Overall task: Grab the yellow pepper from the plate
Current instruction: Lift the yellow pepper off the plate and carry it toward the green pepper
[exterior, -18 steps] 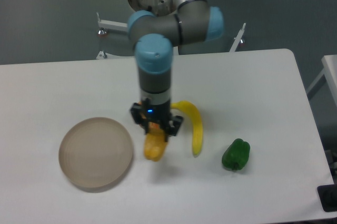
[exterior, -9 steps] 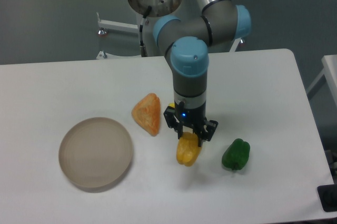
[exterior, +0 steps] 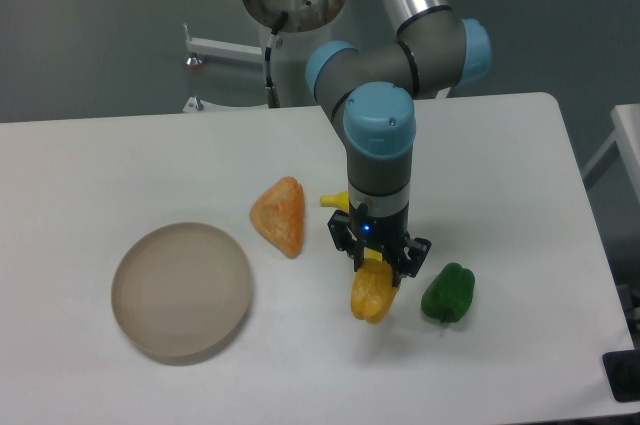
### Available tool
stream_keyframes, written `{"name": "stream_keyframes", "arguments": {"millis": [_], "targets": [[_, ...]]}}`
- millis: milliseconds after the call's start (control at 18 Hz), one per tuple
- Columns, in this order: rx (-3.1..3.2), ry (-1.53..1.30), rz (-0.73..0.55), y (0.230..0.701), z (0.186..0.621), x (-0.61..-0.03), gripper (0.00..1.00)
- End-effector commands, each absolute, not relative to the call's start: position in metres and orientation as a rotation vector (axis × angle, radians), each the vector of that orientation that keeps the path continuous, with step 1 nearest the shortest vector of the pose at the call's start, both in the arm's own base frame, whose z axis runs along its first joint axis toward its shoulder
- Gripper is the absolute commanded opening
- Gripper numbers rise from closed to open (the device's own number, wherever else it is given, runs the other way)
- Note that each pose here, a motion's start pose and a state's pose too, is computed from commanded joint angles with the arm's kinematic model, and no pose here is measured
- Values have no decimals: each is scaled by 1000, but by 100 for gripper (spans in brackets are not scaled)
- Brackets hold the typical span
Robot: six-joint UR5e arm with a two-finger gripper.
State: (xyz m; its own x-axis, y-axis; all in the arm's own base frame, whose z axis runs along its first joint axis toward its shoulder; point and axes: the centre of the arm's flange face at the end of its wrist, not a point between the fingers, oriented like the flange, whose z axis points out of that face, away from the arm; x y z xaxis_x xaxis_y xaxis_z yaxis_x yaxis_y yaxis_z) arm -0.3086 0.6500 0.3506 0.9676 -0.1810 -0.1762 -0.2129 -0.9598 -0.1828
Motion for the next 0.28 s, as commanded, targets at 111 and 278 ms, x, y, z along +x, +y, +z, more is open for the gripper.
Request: {"name": "stream_keyframes", "arguments": {"millis": [111, 278], "targets": [[-2918, 295, 231, 651, 348, -309, 55], [-2915, 295, 235, 652, 350, -310, 55]]}}
